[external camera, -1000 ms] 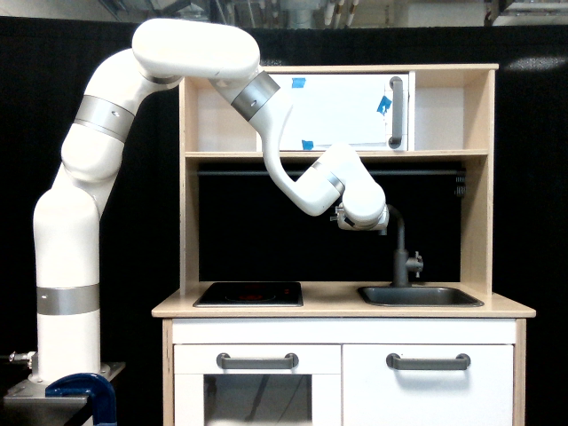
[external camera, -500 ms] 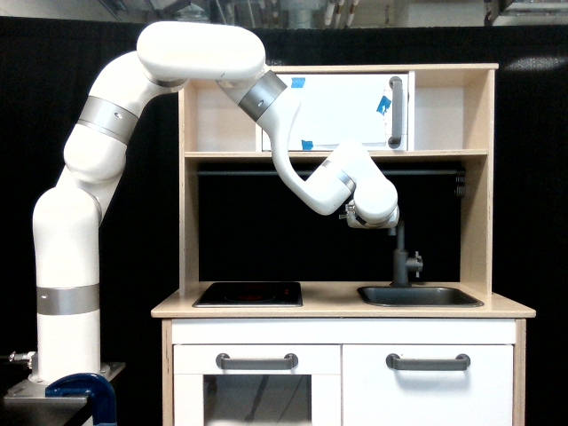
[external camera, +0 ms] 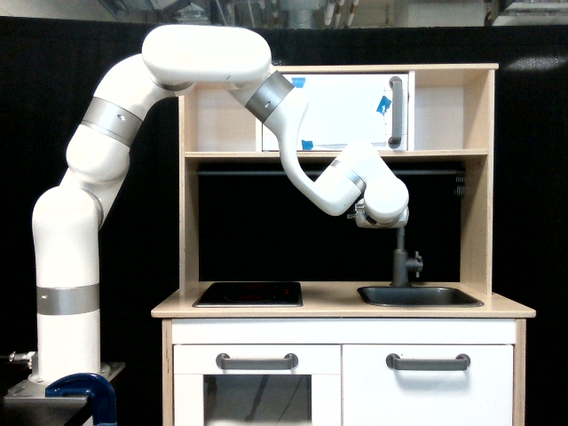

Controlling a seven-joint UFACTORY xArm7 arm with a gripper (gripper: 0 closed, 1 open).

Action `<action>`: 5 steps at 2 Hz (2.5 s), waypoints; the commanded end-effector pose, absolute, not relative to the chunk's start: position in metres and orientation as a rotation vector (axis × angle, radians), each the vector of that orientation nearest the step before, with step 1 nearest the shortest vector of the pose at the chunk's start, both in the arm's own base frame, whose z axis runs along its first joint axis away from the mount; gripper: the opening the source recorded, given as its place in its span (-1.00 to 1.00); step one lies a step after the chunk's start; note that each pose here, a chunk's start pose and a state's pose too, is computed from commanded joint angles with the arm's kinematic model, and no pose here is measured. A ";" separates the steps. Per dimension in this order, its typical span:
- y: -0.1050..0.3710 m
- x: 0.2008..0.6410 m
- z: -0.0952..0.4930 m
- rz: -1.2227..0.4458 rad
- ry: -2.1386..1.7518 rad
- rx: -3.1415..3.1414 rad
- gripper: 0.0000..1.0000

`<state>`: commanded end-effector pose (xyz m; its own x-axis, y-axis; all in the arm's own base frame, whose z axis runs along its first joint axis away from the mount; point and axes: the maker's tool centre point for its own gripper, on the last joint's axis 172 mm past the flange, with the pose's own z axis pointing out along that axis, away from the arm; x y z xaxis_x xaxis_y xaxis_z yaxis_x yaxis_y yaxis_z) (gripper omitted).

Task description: Turn on the faucet

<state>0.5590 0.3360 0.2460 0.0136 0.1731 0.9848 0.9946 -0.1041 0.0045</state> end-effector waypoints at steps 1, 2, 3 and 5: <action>0.328 0.569 0.248 -1.195 -1.283 -1.418 1.00; 0.327 0.568 0.251 -1.195 -1.283 -1.418 1.00; 0.308 0.549 0.258 -1.195 -1.283 -1.418 1.00; 0.192 0.459 0.284 -1.195 -1.283 -1.418 1.00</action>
<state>0.4590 0.1920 0.2840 0.0136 0.1731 0.9848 0.9946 -0.1041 0.0045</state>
